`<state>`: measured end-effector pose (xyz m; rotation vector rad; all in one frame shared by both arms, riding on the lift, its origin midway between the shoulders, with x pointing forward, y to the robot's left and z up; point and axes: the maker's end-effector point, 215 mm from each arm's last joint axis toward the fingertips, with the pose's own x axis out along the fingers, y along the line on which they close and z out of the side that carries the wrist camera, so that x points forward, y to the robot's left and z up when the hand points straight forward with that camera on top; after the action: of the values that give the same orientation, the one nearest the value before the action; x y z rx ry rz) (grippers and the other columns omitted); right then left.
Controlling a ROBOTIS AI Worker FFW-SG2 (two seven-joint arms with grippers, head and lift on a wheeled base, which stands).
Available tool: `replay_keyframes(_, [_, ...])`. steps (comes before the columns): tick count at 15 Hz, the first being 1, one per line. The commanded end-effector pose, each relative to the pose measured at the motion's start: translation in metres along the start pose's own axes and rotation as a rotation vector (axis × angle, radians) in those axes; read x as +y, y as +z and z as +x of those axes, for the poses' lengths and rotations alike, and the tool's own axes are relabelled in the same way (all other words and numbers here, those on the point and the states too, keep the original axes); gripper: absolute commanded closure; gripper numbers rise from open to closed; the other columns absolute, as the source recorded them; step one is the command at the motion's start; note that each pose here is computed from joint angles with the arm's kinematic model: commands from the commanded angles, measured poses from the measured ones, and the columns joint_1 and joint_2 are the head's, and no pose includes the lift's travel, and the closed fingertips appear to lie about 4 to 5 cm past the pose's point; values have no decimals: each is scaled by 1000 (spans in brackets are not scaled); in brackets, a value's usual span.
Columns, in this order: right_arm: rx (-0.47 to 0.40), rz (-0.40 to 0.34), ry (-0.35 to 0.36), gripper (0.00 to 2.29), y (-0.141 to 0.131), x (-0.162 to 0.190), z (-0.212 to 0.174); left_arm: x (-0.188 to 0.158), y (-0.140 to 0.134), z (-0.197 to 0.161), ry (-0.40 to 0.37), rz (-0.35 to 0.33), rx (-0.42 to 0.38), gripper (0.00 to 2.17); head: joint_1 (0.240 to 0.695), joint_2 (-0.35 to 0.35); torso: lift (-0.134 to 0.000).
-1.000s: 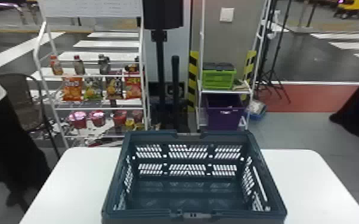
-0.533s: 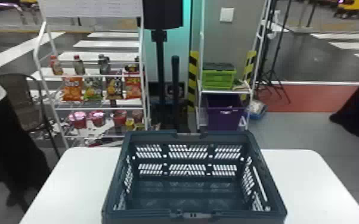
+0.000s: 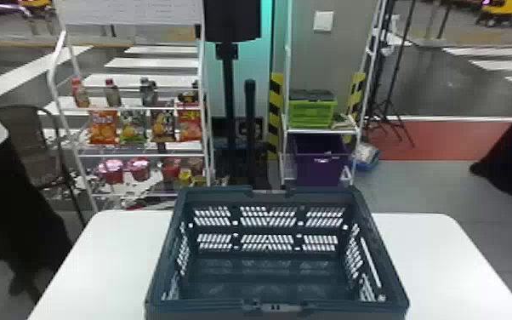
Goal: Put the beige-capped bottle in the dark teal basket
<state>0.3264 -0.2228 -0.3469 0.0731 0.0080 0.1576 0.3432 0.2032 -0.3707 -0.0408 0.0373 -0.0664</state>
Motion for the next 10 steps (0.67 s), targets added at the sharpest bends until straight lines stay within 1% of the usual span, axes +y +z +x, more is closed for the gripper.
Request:
replay_keyframes(1, [-28,-3,5,2287,18,3,7,0,0,0,0,-1,0,151,499,0,0])
replay_keyframes(2, [-41,-10,8,2287,27,4,9,0,1,-1,0,-2,-3,151,499,0,0])
replay_keyframes(5, [-43,-14,18,2287,41,6,23,-1,1,-2,0,-1,-2,151,499,0,0])
replay_keyframes(10, [23,-34,37,2287,48,10,59,-1,0,-3,0,-2,1,151,499,0,0])
